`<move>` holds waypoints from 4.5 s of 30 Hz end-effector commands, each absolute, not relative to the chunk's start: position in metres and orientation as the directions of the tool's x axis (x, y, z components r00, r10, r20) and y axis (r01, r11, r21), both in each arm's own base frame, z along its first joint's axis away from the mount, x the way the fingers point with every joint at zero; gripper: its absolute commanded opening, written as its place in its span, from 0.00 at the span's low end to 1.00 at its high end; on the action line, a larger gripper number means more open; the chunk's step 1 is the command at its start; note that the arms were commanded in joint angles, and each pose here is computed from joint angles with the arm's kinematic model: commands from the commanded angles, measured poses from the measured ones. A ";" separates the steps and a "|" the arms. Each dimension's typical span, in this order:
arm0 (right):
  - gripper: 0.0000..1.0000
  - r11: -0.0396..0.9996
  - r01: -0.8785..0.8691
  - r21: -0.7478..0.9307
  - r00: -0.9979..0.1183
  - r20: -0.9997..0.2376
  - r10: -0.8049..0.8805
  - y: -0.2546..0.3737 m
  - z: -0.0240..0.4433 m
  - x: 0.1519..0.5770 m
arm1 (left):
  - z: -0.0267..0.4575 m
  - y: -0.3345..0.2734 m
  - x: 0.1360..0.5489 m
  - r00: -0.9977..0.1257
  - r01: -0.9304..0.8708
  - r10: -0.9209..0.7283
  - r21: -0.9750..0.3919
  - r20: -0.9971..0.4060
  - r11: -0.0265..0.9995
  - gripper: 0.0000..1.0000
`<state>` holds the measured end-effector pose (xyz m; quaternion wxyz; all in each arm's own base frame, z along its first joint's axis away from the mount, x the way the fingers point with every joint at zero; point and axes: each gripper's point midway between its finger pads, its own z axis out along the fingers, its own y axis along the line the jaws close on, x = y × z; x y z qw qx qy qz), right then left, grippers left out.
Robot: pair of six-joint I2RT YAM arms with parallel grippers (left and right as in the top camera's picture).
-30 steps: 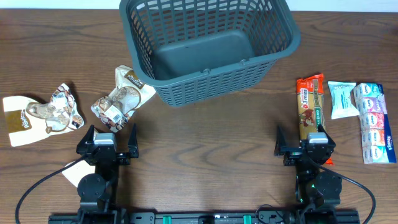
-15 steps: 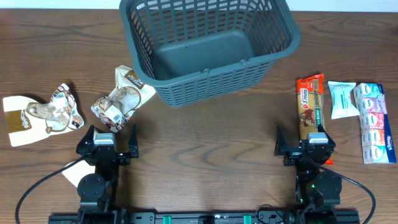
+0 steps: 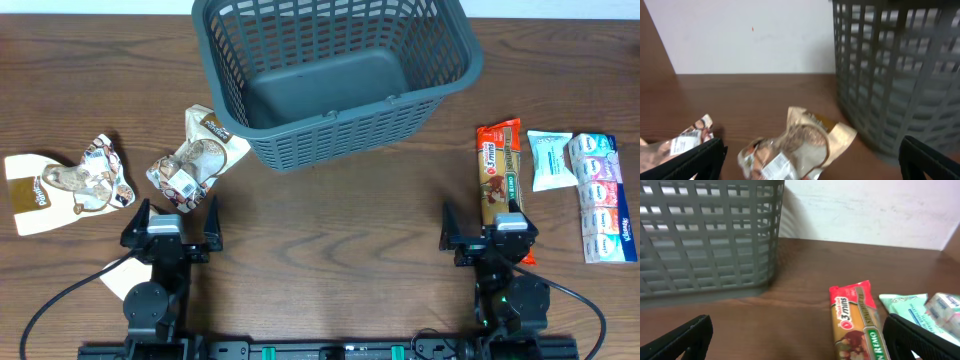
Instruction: Pack container
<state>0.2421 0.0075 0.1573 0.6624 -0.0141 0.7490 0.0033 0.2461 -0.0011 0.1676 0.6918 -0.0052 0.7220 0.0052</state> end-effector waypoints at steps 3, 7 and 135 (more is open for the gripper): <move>0.99 0.949 -0.052 0.311 -0.086 -0.948 0.306 0.017 0.170 0.243 | 0.173 -0.002 0.245 -0.064 -0.024 -0.234 -0.233 -0.970 0.972 0.98; 0.99 0.935 -0.085 0.345 -0.060 -0.938 0.340 0.021 0.194 0.240 | 0.200 -0.007 0.248 -0.128 -0.018 -0.254 -0.254 -0.959 0.967 0.99; 0.01 0.962 -0.272 0.007 -0.468 -0.874 -0.126 0.060 0.387 0.392 | 0.301 -0.120 0.276 -0.868 0.207 0.127 -0.115 -0.480 0.972 0.06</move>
